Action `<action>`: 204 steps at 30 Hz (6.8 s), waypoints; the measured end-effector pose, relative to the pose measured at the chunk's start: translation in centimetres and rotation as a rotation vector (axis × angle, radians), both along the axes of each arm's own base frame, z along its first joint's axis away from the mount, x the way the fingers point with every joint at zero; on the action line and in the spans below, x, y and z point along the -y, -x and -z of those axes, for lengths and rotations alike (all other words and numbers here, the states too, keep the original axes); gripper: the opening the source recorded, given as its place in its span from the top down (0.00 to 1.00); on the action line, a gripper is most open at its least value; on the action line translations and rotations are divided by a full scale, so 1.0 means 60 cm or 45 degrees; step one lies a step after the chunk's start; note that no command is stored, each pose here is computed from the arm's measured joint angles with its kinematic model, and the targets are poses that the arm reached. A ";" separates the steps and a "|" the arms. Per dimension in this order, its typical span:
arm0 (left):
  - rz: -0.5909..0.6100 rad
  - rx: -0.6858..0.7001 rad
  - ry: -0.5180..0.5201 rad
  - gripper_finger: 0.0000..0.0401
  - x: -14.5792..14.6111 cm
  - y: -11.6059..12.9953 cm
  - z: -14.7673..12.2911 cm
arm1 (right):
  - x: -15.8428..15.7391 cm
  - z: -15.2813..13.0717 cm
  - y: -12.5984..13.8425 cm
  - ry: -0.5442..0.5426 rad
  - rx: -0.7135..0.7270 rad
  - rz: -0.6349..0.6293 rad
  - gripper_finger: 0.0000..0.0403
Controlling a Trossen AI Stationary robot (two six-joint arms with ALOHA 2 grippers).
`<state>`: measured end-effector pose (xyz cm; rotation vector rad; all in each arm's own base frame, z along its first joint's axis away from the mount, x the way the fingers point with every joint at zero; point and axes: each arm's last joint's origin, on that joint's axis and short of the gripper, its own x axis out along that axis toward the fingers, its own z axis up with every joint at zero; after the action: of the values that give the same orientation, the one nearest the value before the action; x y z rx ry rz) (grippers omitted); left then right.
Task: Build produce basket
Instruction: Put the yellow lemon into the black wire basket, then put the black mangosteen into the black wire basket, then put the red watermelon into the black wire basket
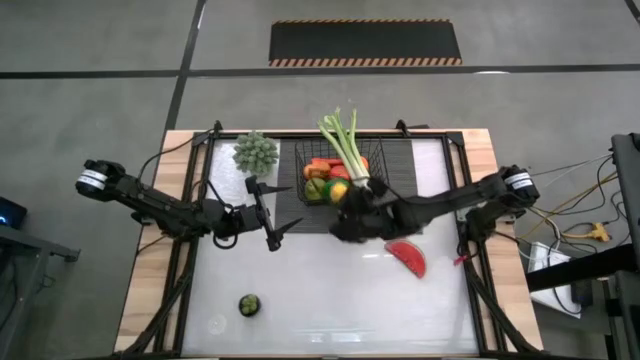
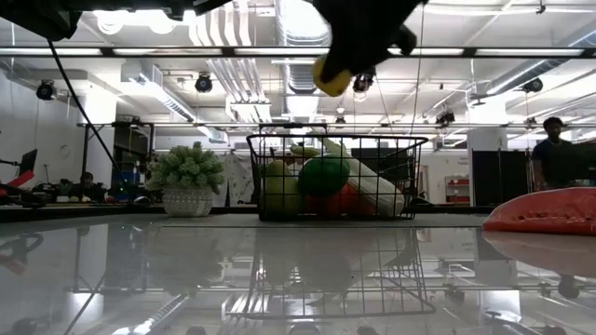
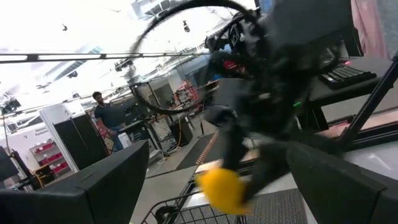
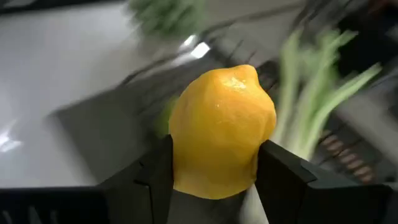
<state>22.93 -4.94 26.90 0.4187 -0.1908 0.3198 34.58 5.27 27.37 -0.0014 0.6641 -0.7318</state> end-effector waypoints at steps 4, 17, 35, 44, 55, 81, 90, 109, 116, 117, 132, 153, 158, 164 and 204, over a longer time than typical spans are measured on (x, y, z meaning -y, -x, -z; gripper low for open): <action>0.000 0.006 0.000 0.10 0.000 0.000 -0.001 | 0.053 0.016 -0.015 0.165 0.108 0.148 0.57; -0.015 -0.009 -0.044 0.10 0.000 0.000 0.000 | 0.151 0.055 0.012 -0.121 0.093 0.463 0.39; 0.078 -0.132 0.241 0.10 0.007 -0.004 0.026 | 0.102 0.003 0.040 0.001 -0.085 0.104 0.25; 0.285 -0.331 0.809 0.10 0.068 0.009 0.058 | 0.043 -0.012 0.080 0.087 -0.141 -0.143 0.29; 0.267 -0.739 0.991 0.10 0.175 0.019 0.046 | 0.045 0.005 0.128 0.084 -0.017 -0.164 0.30; -0.217 -1.840 1.211 0.15 0.283 0.045 0.118 | 0.045 0.010 0.132 0.108 0.057 -0.205 0.31; -0.242 -1.855 1.185 0.16 0.285 0.043 0.144 | 0.045 0.010 0.132 0.101 0.063 -0.201 0.31; -0.007 -1.726 1.145 0.43 0.286 -0.021 0.084 | 0.042 0.016 0.134 0.047 0.002 -0.301 0.32; 0.117 -1.796 0.760 0.43 0.226 -0.075 0.023 | 0.025 0.015 0.148 0.032 -0.070 -0.408 0.35; 0.125 -1.814 0.704 0.43 0.214 -0.082 0.016 | 0.022 0.014 0.152 0.033 -0.078 -0.422 0.35; 0.196 -1.753 0.134 0.43 -0.048 -0.182 -0.075 | -0.046 0.023 0.193 0.017 -0.044 -0.638 0.40; -0.477 -1.548 0.546 0.42 -0.348 -0.218 0.025 | -0.053 0.020 0.188 -0.028 0.039 -0.624 0.40; -0.580 -1.574 0.458 0.42 -0.354 -0.222 0.037 | -0.053 0.020 0.188 -0.028 0.042 -0.623 0.40; -0.582 -1.583 0.454 0.36 -0.355 -0.223 0.041 | -0.053 0.020 0.188 -0.028 0.042 -0.623 0.40; -0.001 -0.895 0.236 0.24 -0.066 -0.118 -0.083 | -0.037 0.115 0.267 -0.905 -0.437 0.385 0.40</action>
<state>30.02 -0.95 31.89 0.3265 0.5220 0.1741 18.57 7.51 20.49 0.6494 1.2452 -0.7562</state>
